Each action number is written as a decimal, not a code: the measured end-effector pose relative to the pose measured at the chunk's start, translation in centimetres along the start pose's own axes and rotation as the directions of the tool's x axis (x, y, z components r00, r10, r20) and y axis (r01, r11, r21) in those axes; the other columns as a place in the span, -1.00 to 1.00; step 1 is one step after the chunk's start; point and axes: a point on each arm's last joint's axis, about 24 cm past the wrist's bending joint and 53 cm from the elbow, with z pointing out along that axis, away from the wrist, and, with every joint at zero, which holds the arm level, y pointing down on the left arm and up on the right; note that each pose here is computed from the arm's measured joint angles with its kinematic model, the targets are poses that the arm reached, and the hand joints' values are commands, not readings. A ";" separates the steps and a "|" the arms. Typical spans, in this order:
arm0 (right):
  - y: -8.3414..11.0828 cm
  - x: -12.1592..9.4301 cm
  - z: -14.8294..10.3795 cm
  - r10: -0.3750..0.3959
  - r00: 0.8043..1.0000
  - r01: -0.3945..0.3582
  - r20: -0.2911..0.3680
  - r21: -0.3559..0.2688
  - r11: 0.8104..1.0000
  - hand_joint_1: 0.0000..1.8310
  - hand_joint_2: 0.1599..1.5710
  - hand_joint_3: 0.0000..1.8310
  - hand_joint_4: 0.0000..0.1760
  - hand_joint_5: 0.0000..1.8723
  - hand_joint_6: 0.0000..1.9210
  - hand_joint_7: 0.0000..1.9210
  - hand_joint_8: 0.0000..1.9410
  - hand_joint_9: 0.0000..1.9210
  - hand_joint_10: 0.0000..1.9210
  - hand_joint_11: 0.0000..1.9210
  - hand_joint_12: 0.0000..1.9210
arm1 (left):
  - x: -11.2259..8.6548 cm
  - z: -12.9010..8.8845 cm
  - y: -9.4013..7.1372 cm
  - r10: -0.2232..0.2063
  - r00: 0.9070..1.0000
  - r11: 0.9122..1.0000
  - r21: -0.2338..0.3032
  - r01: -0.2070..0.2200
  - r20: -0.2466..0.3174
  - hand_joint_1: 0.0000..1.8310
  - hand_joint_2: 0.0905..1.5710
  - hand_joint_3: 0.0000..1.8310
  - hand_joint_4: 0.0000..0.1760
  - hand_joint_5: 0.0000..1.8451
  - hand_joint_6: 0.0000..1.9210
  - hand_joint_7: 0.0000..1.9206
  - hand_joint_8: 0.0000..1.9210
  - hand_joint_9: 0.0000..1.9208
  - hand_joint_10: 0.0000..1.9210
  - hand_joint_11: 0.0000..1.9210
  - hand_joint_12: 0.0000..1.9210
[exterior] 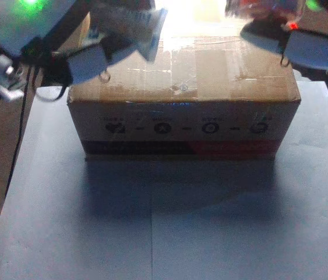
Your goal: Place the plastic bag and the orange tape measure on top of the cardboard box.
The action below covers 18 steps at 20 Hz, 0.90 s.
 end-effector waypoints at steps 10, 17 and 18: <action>-2.3 0.5 4.4 -0.037 0.999 0.037 -0.009 0.021 0.999 0.52 0.33 -1.00 -1.00 -0.03 0.10 0.05 -0.02 0.05 0.18 -0.09 0.60 | 0.6 2.8 2.2 0.040 0.998 0.999 -0.034 -0.042 -0.052 0.50 0.43 -1.00 -1.00 -0.05 0.02 -0.07 0.20 -0.10 0.43 -0.21 0.66; -4.2 2.7 6.2 -0.044 0.998 0.046 -0.038 0.042 0.998 0.52 0.32 -1.00 -1.00 -0.03 0.02 0.07 -0.05 0.07 0.23 0.04 0.57 | 1.9 4.5 4.2 0.052 0.993 0.996 -0.071 -0.060 -0.108 0.48 0.50 -1.00 -1.00 -0.13 0.03 -0.16 0.40 -0.23 0.62 -0.32 0.83; -4.6 2.9 6.2 -0.045 0.998 0.048 -0.044 0.052 0.998 0.52 0.33 -1.00 -1.00 -0.05 0.06 0.05 0.00 0.06 0.24 0.02 0.58 | 2.4 4.5 4.5 0.052 0.990 0.995 -0.081 -0.063 -0.129 0.48 0.50 -1.00 -1.00 -0.14 0.03 -0.15 0.40 -0.23 0.63 -0.32 0.82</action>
